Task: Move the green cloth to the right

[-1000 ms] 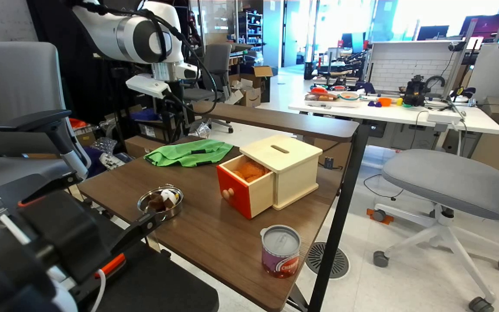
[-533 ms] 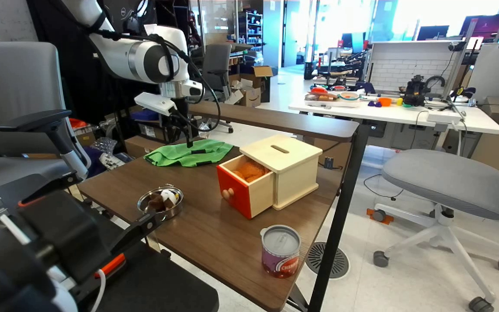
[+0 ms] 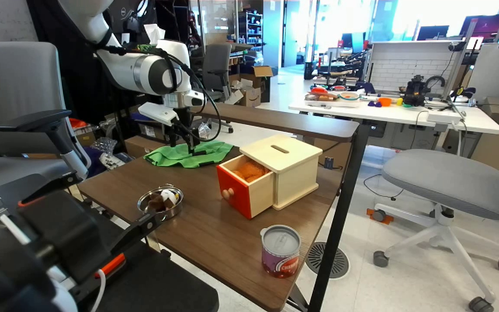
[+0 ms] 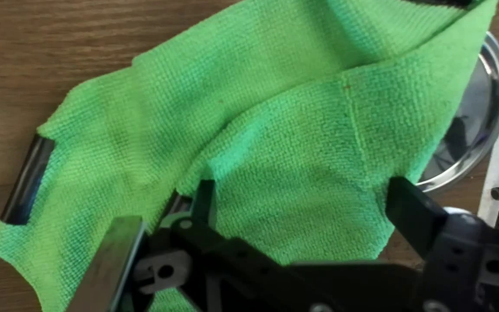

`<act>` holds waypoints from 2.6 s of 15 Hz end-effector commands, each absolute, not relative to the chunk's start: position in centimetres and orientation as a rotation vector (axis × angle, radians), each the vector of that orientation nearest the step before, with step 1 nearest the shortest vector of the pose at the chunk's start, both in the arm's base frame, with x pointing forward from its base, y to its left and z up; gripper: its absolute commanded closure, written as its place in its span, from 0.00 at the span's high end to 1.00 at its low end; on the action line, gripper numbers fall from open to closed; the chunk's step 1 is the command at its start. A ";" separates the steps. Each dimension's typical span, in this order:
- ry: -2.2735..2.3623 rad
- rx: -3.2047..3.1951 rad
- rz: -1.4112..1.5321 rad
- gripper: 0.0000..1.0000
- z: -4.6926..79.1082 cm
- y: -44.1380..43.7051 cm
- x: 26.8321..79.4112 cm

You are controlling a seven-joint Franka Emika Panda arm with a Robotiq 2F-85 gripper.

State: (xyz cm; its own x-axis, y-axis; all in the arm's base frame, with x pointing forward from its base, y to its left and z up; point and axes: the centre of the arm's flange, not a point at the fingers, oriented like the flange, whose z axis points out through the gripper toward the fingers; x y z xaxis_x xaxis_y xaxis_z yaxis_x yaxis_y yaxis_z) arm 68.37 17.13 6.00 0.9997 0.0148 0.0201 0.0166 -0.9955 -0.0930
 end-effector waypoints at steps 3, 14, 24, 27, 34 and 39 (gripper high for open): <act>0.066 -3.089 0.046 1.00 3.5 15.5 69.7; 0.161 -3.221 0.245 1.00 1.9 9.0 65.6; 0.148 -3.272 0.318 1.00 4.7 6.3 60.0; 0.145 -3.289 0.366 1.00 5.1 5.9 58.7; 0.181 -3.277 0.446 1.00 9.2 6.3 57.2; 0.147 -3.253 0.328 1.00 17.4 7.0 55.9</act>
